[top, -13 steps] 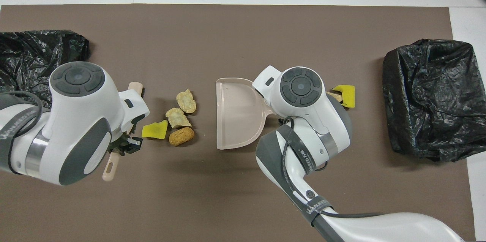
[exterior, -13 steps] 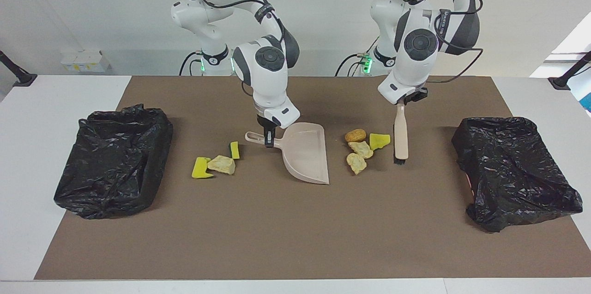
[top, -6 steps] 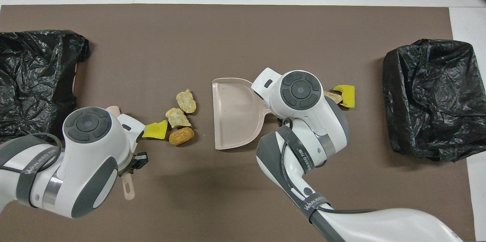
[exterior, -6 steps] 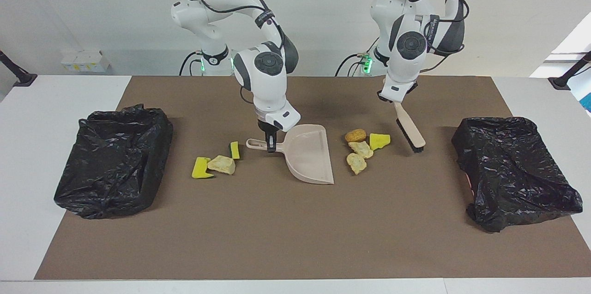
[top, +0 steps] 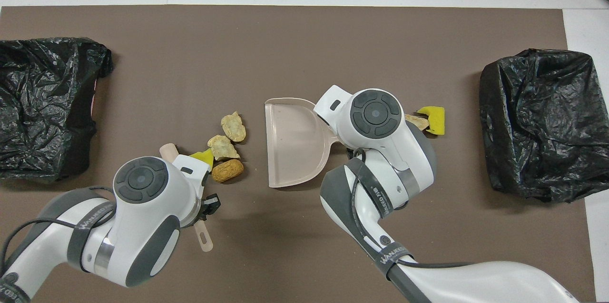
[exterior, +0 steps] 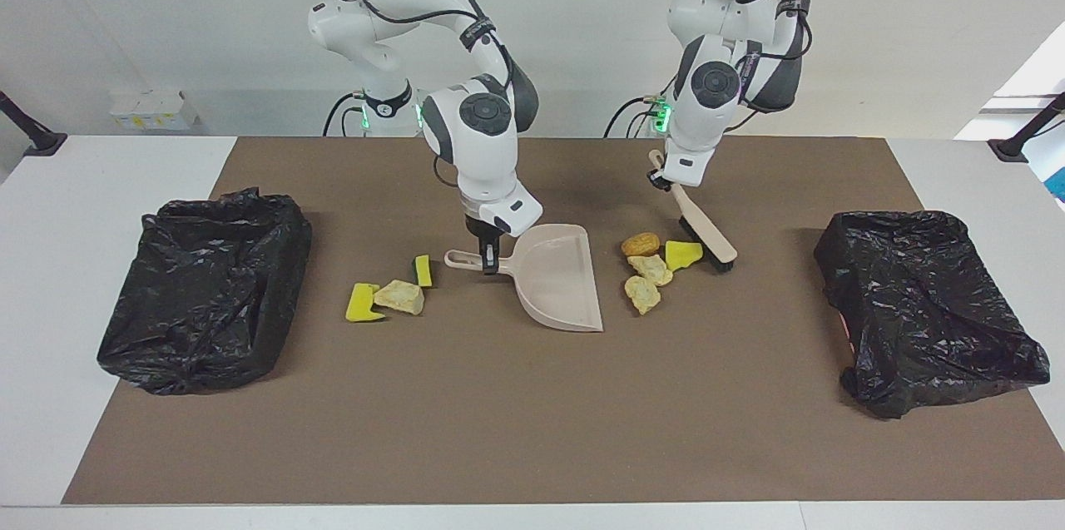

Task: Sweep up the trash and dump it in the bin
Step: 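Sweep the sponges and chunks into the dustpan with the left gripper's brush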

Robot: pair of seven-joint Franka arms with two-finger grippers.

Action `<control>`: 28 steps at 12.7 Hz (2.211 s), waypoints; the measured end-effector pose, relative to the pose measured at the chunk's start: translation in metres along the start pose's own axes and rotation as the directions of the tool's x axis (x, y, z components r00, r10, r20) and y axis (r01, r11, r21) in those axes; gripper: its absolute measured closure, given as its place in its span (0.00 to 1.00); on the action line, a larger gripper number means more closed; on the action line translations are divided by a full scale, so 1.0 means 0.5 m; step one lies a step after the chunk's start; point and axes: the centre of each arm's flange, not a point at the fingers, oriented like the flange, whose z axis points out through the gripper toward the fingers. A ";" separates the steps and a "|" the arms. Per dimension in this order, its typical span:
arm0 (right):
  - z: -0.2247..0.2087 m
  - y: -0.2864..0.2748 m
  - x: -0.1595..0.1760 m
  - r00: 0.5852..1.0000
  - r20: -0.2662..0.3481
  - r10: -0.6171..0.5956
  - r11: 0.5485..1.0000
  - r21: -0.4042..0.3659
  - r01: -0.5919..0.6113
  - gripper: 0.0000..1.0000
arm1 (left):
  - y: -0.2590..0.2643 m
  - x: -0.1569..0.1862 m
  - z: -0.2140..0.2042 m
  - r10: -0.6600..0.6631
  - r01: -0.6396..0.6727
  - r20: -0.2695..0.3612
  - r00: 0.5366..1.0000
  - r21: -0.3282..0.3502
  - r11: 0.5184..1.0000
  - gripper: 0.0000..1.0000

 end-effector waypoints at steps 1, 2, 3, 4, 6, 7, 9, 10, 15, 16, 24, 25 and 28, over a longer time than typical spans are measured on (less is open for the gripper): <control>0.002 0.000 0.004 1.000 -0.002 -0.003 1.000 -0.003 0.003 0.69 | 0.019 -0.011 0.009 0.001 -0.001 0.016 1.000 -0.021 1.000 0.74; 0.005 0.000 0.007 1.000 -0.004 -0.005 1.000 -0.007 0.005 0.69 | 0.037 -0.018 0.018 0.003 -0.002 0.025 1.000 -0.041 0.999 0.74; 0.008 0.000 0.011 1.000 -0.006 -0.005 1.000 -0.009 0.005 0.69 | 0.057 -0.021 0.019 0.009 -0.008 0.020 1.000 -0.065 0.998 0.74; 0.011 -0.002 0.016 1.000 -0.006 -0.007 1.000 -0.009 0.007 0.69 | 0.079 -0.024 0.014 0.021 -0.019 0.016 1.000 -0.090 0.996 0.74; 0.016 -0.007 0.031 1.000 -0.008 0.009 1.000 -0.010 -0.009 0.69 | 0.125 -0.039 0.001 0.076 -0.074 0.013 0.997 -0.133 0.988 0.74; 0.018 -0.008 0.037 1.000 -0.010 0.019 1.000 -0.012 -0.019 0.69 | 0.148 -0.054 -0.002 0.111 -0.109 0.006 0.994 -0.150 0.983 0.74; 0.017 -0.014 0.050 0.999 -0.012 0.039 0.999 -0.014 -0.039 0.69 | 0.196 -0.093 -0.014 0.183 -0.182 -0.009 0.983 -0.186 0.966 0.74; 0.017 -0.015 0.053 0.999 -0.012 0.048 0.999 -0.014 -0.048 0.69 | 0.223 -0.110 -0.031 0.225 -0.225 -0.021 0.974 -0.205 0.953 0.74; 0.018 -0.016 0.055 0.998 -0.012 0.055 0.998 -0.013 -0.055 0.69 | 0.262 -0.113 -0.099 0.373 -0.371 -0.029 0.927 -0.207 0.906 0.74; 0.018 -0.016 0.055 0.998 -0.012 0.055 0.998 -0.013 -0.055 0.69 | 0.251 -0.093 -0.116 0.404 -0.400 -0.022 0.914 -0.203 0.894 0.74; 0.018 -0.016 0.055 0.998 -0.012 0.058 0.998 -0.013 -0.058 0.69 | 0.120 0.132 -0.146 0.575 -0.577 -0.058 0.816 -0.034 0.816 0.74; 0.018 -0.016 0.055 0.998 -0.012 0.058 0.998 -0.013 -0.058 0.69 | 0.104 0.152 -0.143 0.600 -0.601 -0.060 0.798 -0.016 0.799 0.74; 0.018 -0.016 0.055 0.998 -0.012 0.058 0.998 -0.013 -0.058 0.69 | 0.069 0.208 -0.122 0.652 -0.651 -0.060 0.756 0.044 0.758 0.74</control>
